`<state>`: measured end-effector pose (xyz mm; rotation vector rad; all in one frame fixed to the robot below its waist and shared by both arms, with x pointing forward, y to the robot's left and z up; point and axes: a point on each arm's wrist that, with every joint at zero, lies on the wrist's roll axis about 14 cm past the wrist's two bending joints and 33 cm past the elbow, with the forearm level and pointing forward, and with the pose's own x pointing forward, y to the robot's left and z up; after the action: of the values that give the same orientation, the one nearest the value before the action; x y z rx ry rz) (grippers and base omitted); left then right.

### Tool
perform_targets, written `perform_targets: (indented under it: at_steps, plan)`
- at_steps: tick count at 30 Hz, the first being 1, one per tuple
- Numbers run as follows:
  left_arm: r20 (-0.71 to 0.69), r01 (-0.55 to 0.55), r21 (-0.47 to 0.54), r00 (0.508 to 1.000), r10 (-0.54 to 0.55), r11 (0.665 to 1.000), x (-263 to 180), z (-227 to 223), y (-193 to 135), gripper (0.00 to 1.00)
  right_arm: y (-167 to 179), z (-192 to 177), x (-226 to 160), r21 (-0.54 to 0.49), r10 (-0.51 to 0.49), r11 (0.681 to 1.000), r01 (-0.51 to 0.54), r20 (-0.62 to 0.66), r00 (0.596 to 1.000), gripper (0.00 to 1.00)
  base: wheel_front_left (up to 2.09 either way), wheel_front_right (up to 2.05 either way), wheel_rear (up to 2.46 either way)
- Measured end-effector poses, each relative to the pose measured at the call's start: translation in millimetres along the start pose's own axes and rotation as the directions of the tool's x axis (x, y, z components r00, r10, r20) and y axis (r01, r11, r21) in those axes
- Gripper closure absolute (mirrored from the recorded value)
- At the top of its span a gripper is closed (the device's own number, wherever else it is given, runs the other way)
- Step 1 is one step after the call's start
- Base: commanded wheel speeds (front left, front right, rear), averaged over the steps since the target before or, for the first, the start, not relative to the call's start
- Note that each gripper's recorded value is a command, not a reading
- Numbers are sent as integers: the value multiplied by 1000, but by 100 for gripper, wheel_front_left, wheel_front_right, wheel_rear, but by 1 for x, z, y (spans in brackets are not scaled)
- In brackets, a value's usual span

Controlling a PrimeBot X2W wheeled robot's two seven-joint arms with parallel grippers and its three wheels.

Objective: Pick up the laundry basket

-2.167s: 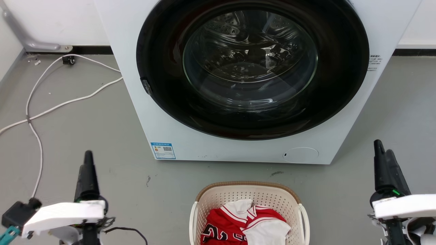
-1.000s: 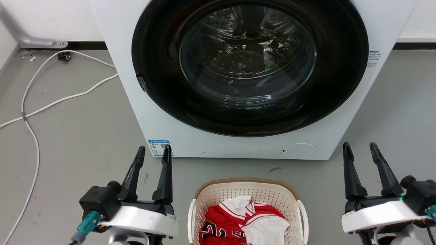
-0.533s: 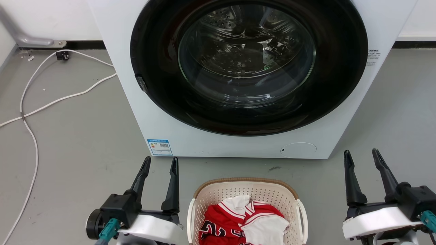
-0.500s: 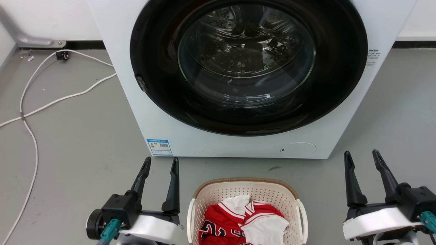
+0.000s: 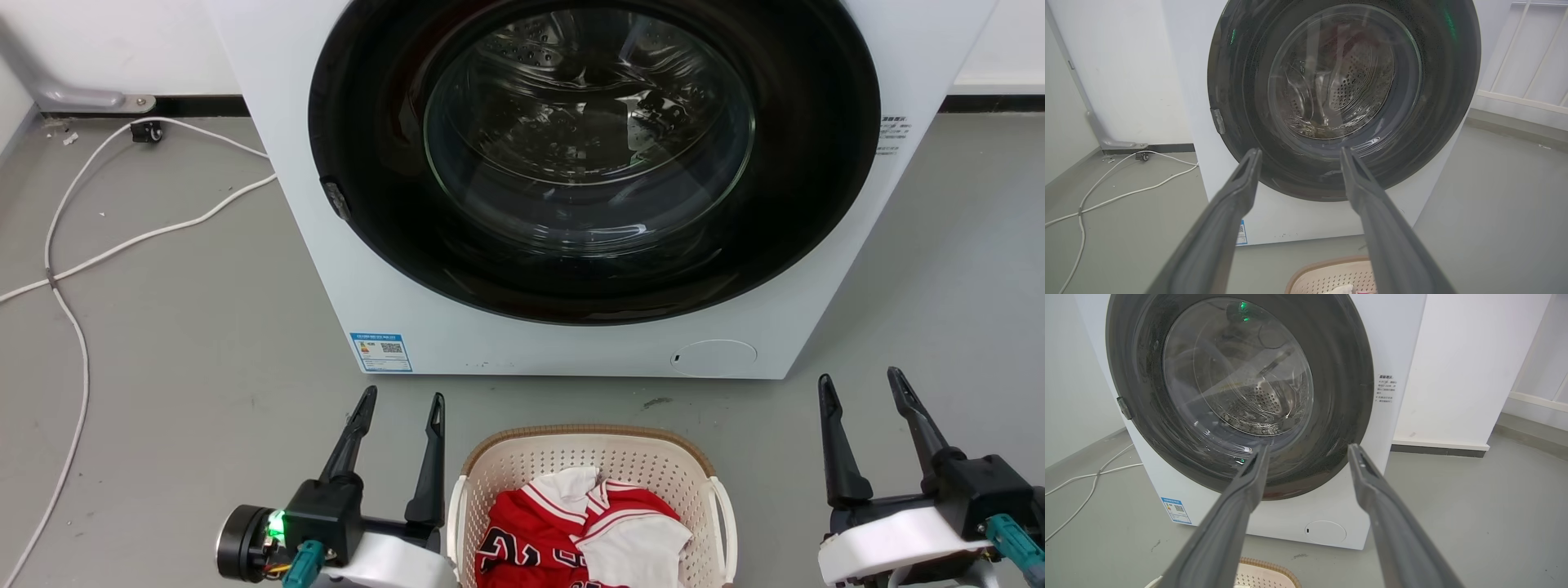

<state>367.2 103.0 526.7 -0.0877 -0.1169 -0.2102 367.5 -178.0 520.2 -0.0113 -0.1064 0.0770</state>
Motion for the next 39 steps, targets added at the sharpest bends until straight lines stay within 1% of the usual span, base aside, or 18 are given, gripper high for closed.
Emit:
perform_targets:
  at_steps: [5, 10, 11, 18, 39]
  plan:
    - [-4, 10, 33, 1000, -10, 999, -3, -4, -3, 0, 0, -1, -1, 0, 1, 1000, -1, 4, 1000, 0, 0, 0, 0]
    - [-4, 10, 57, 1000, -10, 998, -5, -5, -3, 0, 1, -9, -3, 27, -1, 1000, 1, -15, 1000, 0, 0, 0, 0]
    - [-4, 11, 69, 1000, -11, 998, -5, -6, -3, 0, 1, -13, -5, 59, -8, 998, 9, -26, 1000, 0, 0, 0, 0]
    - [-5, 26, 94, 1000, -25, 995, -5, -8, -6, 0, 1, -18, -7, 73, -10, 997, 13, -35, 999, 0, 0, 0, 0]
    - [-33, 32, 75, 999, -30, 997, -5, -18, -4, 0, -2, -25, -6, 85, -19, 996, 24, -54, 998, 0, 0, 0, 0]
